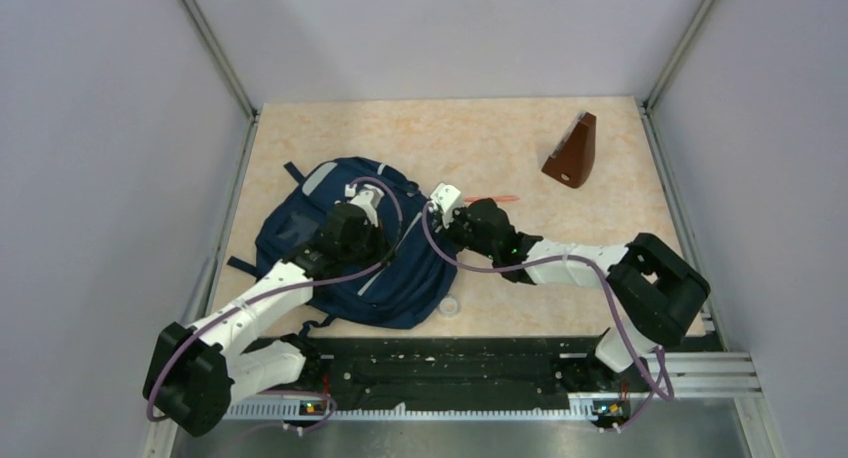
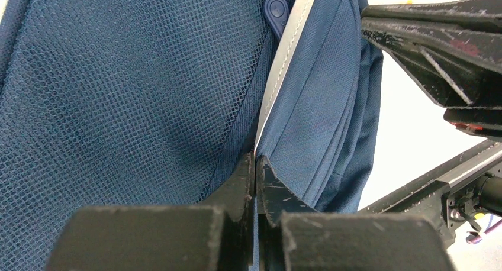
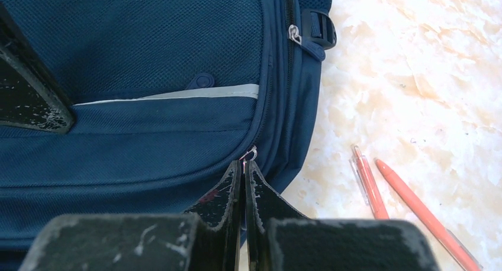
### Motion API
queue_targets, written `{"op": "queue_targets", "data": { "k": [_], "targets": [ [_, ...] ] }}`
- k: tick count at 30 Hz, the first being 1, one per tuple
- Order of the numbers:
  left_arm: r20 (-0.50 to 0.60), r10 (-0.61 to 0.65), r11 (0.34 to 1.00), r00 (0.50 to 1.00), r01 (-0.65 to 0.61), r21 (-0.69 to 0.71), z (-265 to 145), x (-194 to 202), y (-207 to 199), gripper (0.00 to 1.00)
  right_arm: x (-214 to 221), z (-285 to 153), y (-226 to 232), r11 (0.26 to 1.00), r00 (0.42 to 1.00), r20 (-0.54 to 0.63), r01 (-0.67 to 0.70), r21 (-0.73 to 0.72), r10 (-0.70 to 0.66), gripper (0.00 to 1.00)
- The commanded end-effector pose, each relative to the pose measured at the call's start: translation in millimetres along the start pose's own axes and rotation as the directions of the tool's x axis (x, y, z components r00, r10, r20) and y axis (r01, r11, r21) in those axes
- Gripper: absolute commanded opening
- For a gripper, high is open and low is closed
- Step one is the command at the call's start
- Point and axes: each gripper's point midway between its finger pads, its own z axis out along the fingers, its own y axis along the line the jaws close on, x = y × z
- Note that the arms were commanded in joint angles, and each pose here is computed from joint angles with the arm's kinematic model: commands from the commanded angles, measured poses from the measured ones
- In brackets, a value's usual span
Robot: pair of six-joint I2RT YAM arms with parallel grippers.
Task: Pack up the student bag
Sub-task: Unzip the student bag at the center of the board.
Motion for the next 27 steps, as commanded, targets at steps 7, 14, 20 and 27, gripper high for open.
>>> {"op": "queue_targets", "data": {
  "k": [7, 14, 20, 27],
  "targets": [
    [0.13, -0.009, 0.998, 0.991, 0.001, 0.055, -5, -33, -17, 0.0, -12, -14, 50, 0.99, 0.998, 0.023, -0.051, -0.132, 0.055, 0.0],
    [0.142, -0.012, 0.998, 0.99, 0.003, 0.062, -5, -37, -20, 0.0, -18, -25, 73, 0.973, 0.992, 0.033, -0.111, -0.201, 0.12, 0.0],
    [0.148, -0.025, 0.996, 0.989, 0.012, 0.087, -5, -40, -25, 0.0, -25, -30, 96, 0.949, 0.979, 0.044, -0.182, -0.257, 0.199, 0.0],
    [0.164, -0.032, 0.993, 0.986, 0.012, 0.12, -6, -47, -34, 0.0, -34, -33, 126, 0.932, 0.966, 0.076, -0.214, -0.292, 0.246, 0.0]
  ]
}}
